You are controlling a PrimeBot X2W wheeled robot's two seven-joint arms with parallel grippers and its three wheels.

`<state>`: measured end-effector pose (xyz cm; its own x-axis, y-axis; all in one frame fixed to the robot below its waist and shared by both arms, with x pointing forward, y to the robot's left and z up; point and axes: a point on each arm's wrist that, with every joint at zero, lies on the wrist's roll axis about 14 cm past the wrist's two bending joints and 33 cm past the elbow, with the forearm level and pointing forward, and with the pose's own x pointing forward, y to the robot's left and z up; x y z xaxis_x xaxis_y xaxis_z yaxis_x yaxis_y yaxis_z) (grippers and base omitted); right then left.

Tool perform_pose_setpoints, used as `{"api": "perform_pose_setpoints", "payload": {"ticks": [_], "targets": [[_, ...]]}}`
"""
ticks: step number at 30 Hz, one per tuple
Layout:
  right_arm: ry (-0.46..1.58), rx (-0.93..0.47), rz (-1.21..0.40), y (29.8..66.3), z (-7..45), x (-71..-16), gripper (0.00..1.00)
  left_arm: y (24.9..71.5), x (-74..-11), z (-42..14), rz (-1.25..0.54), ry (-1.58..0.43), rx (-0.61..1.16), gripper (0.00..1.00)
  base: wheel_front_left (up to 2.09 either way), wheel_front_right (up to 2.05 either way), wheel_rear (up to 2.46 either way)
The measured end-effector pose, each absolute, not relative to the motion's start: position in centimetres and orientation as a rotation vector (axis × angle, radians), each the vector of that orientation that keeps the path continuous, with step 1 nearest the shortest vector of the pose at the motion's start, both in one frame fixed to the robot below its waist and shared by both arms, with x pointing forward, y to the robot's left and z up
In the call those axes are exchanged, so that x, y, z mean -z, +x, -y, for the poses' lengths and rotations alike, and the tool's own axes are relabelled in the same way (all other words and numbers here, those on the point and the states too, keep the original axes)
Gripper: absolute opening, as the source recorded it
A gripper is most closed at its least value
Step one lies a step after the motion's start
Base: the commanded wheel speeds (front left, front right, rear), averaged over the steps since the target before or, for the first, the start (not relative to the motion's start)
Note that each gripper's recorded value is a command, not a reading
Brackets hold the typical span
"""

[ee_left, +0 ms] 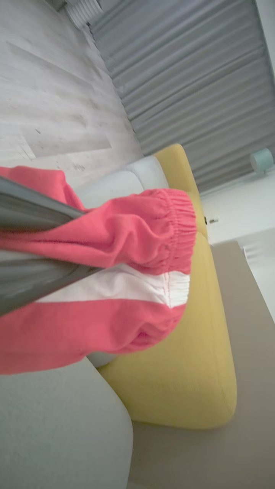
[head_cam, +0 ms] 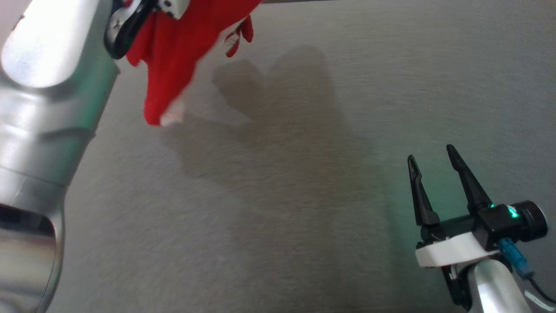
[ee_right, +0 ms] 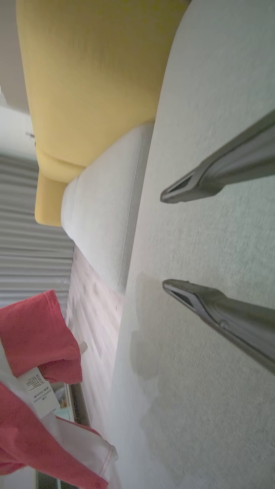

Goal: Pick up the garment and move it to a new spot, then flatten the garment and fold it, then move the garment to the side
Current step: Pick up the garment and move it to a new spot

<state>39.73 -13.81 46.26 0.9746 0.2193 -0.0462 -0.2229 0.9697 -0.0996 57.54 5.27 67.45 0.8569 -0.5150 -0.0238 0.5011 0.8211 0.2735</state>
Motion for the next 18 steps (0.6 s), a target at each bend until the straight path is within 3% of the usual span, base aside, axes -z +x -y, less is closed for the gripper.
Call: {"api": "perform_pose_setpoints", "payload": {"ticks": [7,13,14,15,16,18], "targets": [[-0.057,-0.029,0.012,36.6,19.4,-48.7,1.0,54.5,-66.1,7.3,0.101,0.275,0.837,0.0,0.0,0.0,0.0],[-0.038,0.088,-0.005,34.2,22.7,-48.6,1.0,46.4,-53.0,15.5,-0.048,0.226,1.116,0.0,0.0,0.0,0.0],[-0.037,0.1,-0.011,34.0,23.0,-48.5,1.0,44.8,-50.6,15.9,-0.085,0.201,1.138,0.2,0.0,0.0,0.0],[-0.035,0.109,-0.017,33.8,23.3,-48.3,1.0,43.2,-48.4,16.1,-0.114,0.177,1.15,0.8,0.0,0.0,0.0],[-0.035,0.115,-0.024,33.7,23.4,-48.1,1.0,41.7,-46.7,16.2,-0.129,0.153,1.155,1.0,0.0,0.0,0.0],[-0.033,0.117,-0.029,33.7,23.5,-48.0,1.0,39.7,-44.2,15.5,-0.168,0.113,1.132,1.0,0.0,0.0,0.0]]}}
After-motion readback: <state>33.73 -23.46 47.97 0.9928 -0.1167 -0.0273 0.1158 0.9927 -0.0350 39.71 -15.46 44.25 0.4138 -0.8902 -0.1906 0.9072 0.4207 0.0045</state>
